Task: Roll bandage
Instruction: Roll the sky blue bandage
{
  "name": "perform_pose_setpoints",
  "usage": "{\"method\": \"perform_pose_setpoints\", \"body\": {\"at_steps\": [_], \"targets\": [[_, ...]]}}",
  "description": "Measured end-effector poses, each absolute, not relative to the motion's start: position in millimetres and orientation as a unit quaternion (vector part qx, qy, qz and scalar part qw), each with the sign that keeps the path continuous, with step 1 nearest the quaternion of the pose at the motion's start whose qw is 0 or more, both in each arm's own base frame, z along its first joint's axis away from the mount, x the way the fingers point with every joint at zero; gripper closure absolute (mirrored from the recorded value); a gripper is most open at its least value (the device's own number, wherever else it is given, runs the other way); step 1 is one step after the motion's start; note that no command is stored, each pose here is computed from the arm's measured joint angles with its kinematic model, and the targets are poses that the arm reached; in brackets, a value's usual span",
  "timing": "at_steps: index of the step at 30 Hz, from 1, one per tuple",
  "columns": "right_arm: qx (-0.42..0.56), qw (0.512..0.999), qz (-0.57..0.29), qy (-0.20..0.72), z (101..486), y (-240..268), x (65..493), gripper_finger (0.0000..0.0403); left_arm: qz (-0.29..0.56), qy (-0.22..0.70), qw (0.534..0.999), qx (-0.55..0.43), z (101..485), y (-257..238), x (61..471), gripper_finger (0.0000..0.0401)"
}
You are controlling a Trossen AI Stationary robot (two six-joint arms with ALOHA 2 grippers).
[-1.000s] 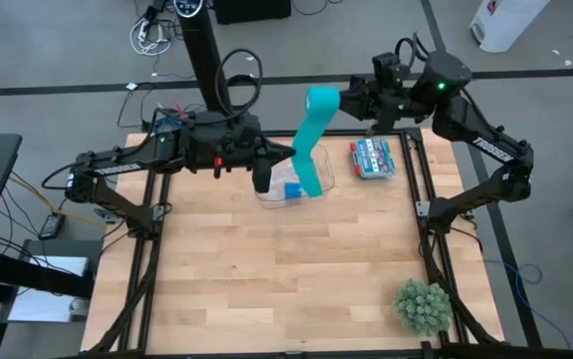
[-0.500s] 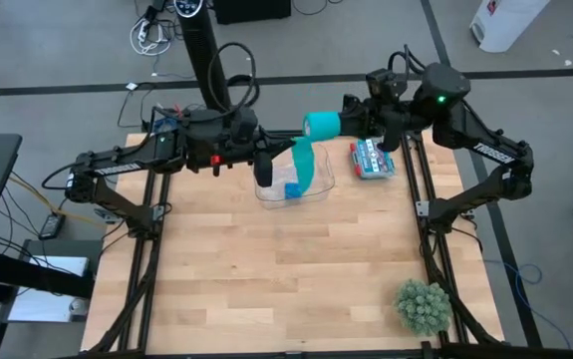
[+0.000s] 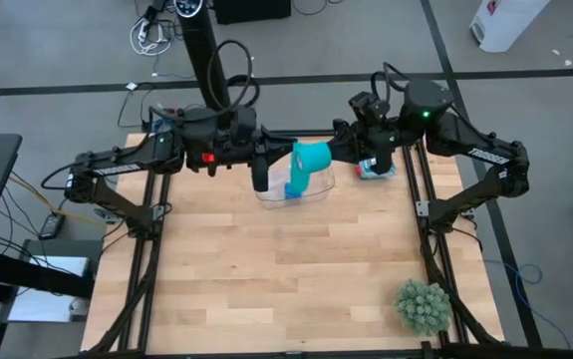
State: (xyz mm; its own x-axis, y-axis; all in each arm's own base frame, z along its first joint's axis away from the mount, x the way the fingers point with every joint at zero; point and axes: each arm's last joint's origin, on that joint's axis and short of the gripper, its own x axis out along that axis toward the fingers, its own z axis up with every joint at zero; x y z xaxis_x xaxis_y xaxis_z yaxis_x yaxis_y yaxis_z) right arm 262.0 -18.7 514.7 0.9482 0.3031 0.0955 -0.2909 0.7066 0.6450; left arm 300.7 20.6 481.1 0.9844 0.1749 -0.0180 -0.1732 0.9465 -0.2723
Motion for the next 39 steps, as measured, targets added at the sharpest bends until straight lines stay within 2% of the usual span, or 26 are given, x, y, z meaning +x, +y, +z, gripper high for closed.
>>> {"method": "perform_pose_setpoints", "body": {"at_steps": [4,8,16,22,26,39], "targets": [[0.360,0.919,0.158,0.016,514,-19,262,0.0403,0.087,0.022,0.985,-0.149,478,20,296,0.0284],[0.378,0.913,0.148,0.042,508,-19,262,0.0403,0.077,0.020,0.986,-0.148,483,19,288,0.0257],[0.407,0.895,0.159,0.090,502,-18,262,0.0403,0.076,0.001,0.987,-0.144,497,16,264,0.0254],[0.413,0.889,0.178,0.082,505,-18,261,0.0403,0.073,0.033,0.988,-0.131,490,12,265,0.0254],[0.409,0.894,0.163,0.084,502,-20,266,0.0403,0.069,0.012,0.989,-0.128,493,10,269,0.0254],[0.369,0.921,0.089,0.087,488,-39,278,0.0403,0.070,0.031,0.991,-0.106,489,6,271,0.0254]]}}
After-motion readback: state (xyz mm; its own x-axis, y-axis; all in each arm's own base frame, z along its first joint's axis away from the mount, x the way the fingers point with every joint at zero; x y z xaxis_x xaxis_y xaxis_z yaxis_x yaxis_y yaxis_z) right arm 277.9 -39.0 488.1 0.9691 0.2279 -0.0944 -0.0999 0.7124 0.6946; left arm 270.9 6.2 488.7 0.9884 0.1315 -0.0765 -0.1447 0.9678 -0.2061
